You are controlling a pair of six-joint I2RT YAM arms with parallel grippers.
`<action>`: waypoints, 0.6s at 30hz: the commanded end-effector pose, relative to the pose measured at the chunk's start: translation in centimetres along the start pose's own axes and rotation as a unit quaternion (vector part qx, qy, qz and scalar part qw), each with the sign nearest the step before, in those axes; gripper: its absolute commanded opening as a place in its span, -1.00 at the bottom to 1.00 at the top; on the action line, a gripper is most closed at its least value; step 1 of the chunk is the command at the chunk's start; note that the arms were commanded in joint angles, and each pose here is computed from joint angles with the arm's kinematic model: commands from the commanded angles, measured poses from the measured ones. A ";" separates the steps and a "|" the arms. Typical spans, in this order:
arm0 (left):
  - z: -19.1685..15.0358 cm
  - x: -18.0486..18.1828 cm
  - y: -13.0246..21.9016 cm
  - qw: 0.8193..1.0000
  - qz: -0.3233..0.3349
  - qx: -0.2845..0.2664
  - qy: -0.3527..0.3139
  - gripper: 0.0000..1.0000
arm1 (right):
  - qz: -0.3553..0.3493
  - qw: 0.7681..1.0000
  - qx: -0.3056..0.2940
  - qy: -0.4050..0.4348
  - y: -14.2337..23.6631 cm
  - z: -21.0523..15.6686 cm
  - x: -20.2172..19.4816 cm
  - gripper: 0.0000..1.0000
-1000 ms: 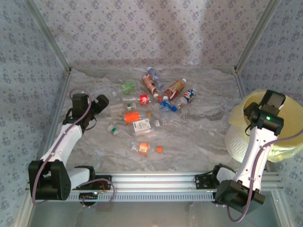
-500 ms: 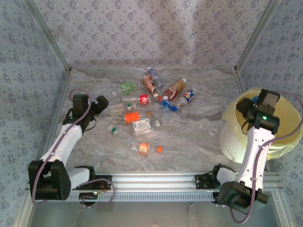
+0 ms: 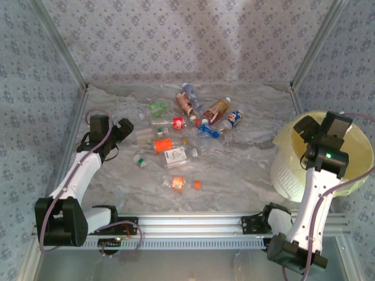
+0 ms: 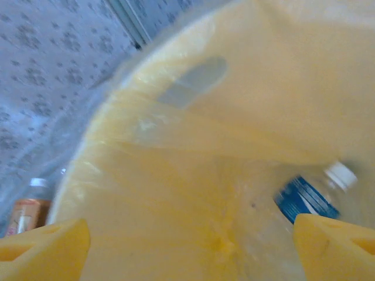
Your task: Put the plastic bottles in the bin
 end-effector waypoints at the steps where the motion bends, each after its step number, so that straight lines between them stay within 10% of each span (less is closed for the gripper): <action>1: 0.5 -0.5 0.5 1.000 0.008 -0.003 -0.001 0.96 | 0.010 0.999 -0.044 -0.015 3.2 1.3 0.2 0.87; 18: -0.6 0.7 2.6 0.997 0.064 0.038 0.035 0.96 | 0.355 0.918 -0.055 0.171 7.7 -1.2 15.0 1.00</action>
Point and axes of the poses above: each hand's point on the last joint's axis, 136 mm out from that joint toward the fingers, its own y axis back along the fingers, its own x axis along the line the jaws close on, z = x × y, the point moved 6 cm from there along y, back along the fingers, and after that the axes turned 4 degrees about y, right-handed, at the moved point
